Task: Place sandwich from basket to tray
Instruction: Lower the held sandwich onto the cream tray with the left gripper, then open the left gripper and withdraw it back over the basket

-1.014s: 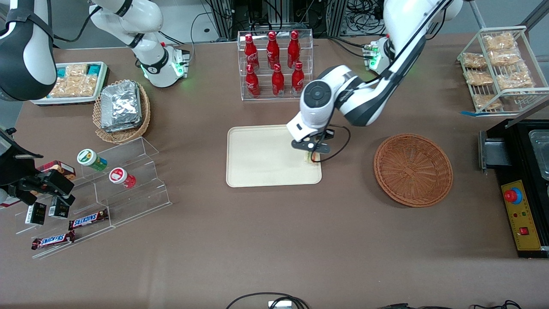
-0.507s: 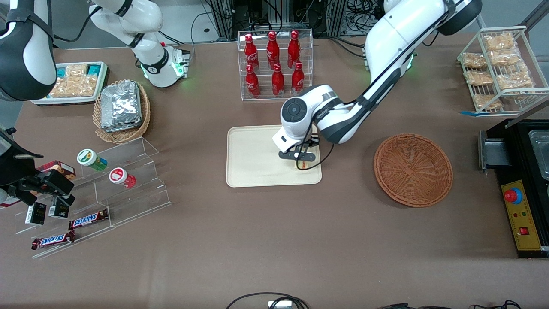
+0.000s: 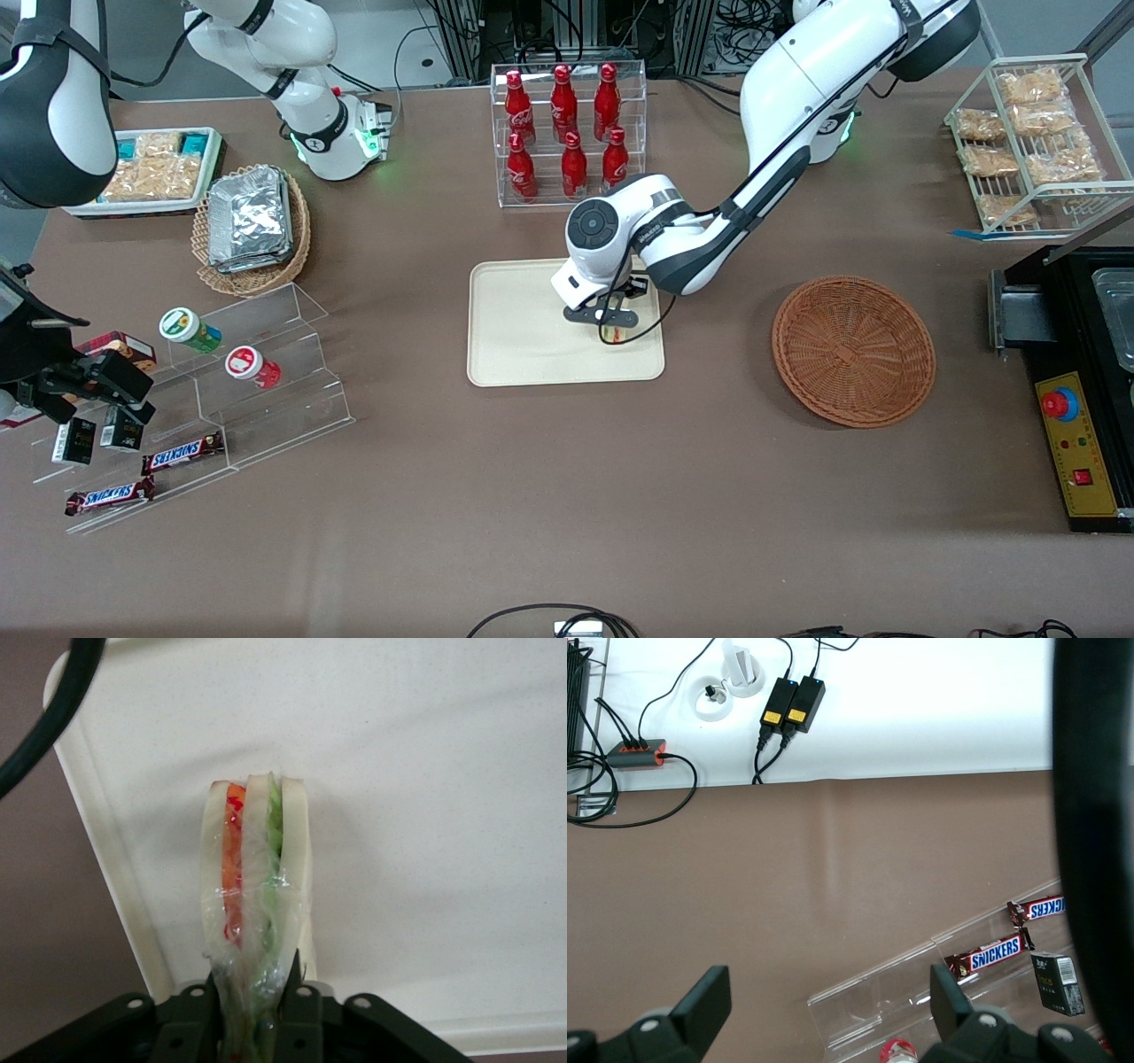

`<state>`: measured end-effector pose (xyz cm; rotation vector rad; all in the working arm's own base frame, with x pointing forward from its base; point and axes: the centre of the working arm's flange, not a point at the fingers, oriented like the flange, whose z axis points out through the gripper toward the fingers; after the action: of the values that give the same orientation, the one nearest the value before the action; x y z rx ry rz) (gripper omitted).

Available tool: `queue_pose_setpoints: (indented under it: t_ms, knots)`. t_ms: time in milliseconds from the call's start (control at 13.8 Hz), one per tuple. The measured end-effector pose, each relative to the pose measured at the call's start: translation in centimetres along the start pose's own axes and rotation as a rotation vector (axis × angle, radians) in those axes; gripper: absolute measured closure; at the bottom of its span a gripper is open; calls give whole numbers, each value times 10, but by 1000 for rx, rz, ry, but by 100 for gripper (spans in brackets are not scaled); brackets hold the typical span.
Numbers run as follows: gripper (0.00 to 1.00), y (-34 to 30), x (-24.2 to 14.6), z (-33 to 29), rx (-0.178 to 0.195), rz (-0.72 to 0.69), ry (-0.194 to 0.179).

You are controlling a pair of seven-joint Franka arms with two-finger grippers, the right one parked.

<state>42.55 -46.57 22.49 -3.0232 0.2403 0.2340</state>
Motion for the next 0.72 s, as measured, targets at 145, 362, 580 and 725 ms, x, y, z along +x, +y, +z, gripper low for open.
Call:
queue_pose_setpoints:
  t_ms: [145,362,580,725]
  knots:
    - [50,-1,1,-1,-1,-7,2]
    - [21,-1,6,-8,-8,-33,12]
    - [4,-5,21,-29,-8,-78,27]
    - [1,-14,37,-45,-16,-127,45]
